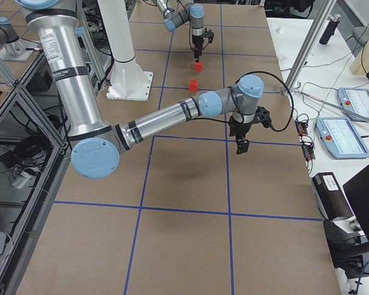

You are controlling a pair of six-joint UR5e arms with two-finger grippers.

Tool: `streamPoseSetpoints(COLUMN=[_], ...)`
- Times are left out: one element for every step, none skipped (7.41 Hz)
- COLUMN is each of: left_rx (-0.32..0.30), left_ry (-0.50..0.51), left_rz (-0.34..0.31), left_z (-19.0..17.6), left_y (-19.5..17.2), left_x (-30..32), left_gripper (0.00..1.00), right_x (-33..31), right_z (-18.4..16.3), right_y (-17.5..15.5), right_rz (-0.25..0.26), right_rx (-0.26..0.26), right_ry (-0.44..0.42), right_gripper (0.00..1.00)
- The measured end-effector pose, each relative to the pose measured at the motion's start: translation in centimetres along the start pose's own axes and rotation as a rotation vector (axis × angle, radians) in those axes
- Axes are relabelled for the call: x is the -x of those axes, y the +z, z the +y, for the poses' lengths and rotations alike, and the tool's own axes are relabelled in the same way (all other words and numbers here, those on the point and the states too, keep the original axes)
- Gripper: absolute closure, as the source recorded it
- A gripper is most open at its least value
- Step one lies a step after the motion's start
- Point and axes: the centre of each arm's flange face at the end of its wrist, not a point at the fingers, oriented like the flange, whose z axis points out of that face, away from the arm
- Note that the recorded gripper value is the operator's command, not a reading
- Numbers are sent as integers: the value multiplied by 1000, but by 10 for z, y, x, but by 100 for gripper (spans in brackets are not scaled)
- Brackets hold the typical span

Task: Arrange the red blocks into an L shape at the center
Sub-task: 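Grasp the middle red cube with the left gripper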

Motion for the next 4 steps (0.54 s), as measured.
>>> streamPoseSetpoints(left_rx=[-2,-1,2,7], left_ry=[42,92,118,129], left_rz=[-20,-31,-38,-42], left_z=[1,1,0,-3], left_y=[6,10,14,19], left_x=[-2,-2,-2,-3], left_gripper=[1,1,1,1], right_x=[0,0,-1,-1], right_z=[0,0,0,1], right_y=[0,0,0,0], right_rz=[0,0,0,0], right_rx=[0,0,1,1], right_ry=[1,2,3,3], right_gripper=[0,0,0,0])
